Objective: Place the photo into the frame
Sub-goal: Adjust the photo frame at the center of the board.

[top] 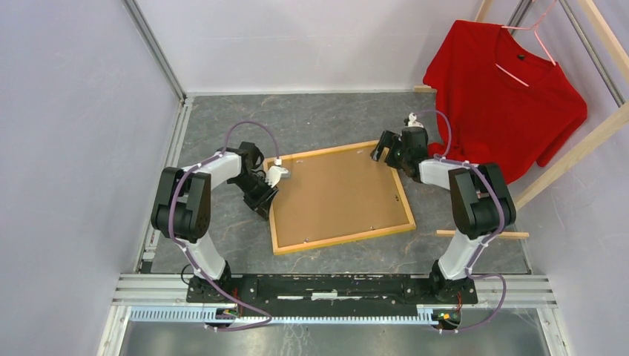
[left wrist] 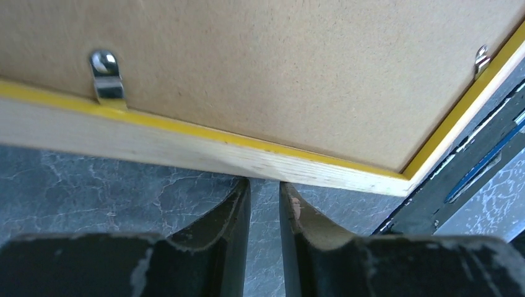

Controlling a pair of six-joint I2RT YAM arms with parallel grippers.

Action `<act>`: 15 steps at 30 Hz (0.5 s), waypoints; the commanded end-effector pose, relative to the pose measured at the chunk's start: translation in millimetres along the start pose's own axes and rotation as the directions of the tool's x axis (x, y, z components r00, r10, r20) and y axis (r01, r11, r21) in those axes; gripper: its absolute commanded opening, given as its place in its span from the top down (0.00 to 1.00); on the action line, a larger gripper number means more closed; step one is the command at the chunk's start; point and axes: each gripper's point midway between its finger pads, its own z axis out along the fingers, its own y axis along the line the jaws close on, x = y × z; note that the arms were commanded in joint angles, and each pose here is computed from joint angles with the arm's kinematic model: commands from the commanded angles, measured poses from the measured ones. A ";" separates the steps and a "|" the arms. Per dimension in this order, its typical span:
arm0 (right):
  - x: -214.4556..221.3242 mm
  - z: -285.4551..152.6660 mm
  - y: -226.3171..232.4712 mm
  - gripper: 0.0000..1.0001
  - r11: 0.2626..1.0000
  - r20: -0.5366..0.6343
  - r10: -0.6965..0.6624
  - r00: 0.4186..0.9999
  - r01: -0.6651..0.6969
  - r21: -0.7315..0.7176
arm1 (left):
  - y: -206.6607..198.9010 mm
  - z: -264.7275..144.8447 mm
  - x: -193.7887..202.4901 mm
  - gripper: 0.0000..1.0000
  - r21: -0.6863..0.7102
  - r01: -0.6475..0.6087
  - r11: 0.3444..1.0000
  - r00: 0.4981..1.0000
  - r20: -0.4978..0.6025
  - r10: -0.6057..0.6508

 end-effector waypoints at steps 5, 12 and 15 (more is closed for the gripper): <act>-4.7 55.4 132.0 0.02 0.942 -0.095 -0.085 0.992 0.050 -0.331 | -25.9 25.2 -8.6 0.66 0.017 -0.152 0.988 0.987 -0.051 0.152; -3.3 101.8 222.8 0.02 0.874 -0.123 -0.192 0.974 0.113 -0.472 | -84.6 55.2 -23.8 0.52 0.128 -0.295 0.947 0.947 -0.094 0.308; -27.2 102.1 219.5 0.02 0.887 -0.072 -0.230 0.971 0.179 -0.425 | -92.6 52.1 -21.0 0.37 0.137 -0.338 0.931 0.931 -0.095 0.352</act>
